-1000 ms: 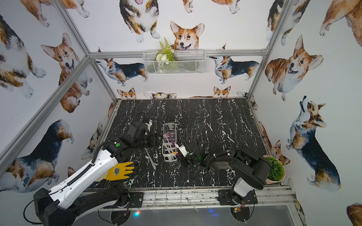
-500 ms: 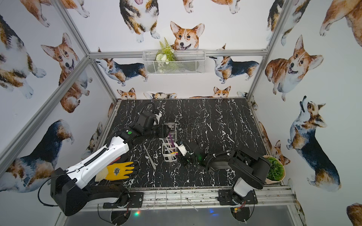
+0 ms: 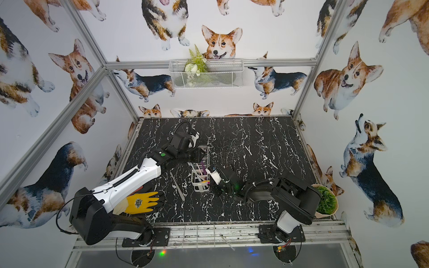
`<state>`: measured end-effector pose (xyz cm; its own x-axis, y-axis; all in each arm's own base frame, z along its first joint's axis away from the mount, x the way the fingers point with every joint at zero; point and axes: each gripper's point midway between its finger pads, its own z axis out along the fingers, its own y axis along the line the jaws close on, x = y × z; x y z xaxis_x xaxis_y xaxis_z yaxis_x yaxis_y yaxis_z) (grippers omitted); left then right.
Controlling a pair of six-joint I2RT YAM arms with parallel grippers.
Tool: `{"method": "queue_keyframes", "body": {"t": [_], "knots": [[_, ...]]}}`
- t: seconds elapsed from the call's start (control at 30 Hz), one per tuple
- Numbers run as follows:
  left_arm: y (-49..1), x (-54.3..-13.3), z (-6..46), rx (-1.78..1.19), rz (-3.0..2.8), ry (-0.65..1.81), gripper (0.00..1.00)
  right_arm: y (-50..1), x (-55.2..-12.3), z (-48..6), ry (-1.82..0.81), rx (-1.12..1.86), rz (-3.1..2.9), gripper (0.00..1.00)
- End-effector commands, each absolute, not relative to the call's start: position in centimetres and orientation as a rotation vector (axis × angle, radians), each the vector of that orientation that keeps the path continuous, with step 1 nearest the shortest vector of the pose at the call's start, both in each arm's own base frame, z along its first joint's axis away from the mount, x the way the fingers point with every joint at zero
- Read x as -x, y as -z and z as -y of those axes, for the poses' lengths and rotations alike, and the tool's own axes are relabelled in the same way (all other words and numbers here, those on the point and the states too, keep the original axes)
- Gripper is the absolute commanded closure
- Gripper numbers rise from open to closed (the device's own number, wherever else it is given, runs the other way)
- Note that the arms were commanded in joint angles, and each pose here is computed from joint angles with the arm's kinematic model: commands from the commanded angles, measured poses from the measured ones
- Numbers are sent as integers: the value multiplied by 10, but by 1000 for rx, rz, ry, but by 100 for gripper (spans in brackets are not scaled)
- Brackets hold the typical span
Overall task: Place the toothbrush into the toothbrush holder
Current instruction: Adjust the toothbrush at the toothbrush holder.
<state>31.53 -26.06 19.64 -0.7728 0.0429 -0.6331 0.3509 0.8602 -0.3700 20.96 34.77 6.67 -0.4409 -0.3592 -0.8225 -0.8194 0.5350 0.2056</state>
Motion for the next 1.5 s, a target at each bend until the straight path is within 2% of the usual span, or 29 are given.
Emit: {"method": "queue_keyframes", "body": {"t": [0.0, 0.17, 0.4, 0.57, 0.67, 1.23, 1.37, 1.47], "knots": [[-202, -320, 264, -293, -2356, 631, 81, -78, -215, -353, -788, 942, -1974, 85], [-201, -318, 265, -303, -2352, 596, 95, -77, -215, -352, -788, 930, -1979, 84], [-201, -317, 262, -322, -2341, 532, 100, -77, -215, -350, -787, 907, -1983, 75], [-203, -316, 260, -339, -2327, 486, 100, -80, -214, -345, -786, 884, -1982, 54], [-205, -314, 261, -355, -2309, 464, 100, -82, -213, -337, -780, 855, -1983, 47], [-178, -298, 269, -355, -2263, 431, 100, -95, -200, -283, -701, 733, -1993, 43], [-182, -292, 270, -357, -2254, 424, 83, -98, -198, -277, -694, 724, -1994, 42], [-190, -290, 265, -345, -2241, 407, 75, -101, -197, -274, -695, 716, -1989, 42]]}}
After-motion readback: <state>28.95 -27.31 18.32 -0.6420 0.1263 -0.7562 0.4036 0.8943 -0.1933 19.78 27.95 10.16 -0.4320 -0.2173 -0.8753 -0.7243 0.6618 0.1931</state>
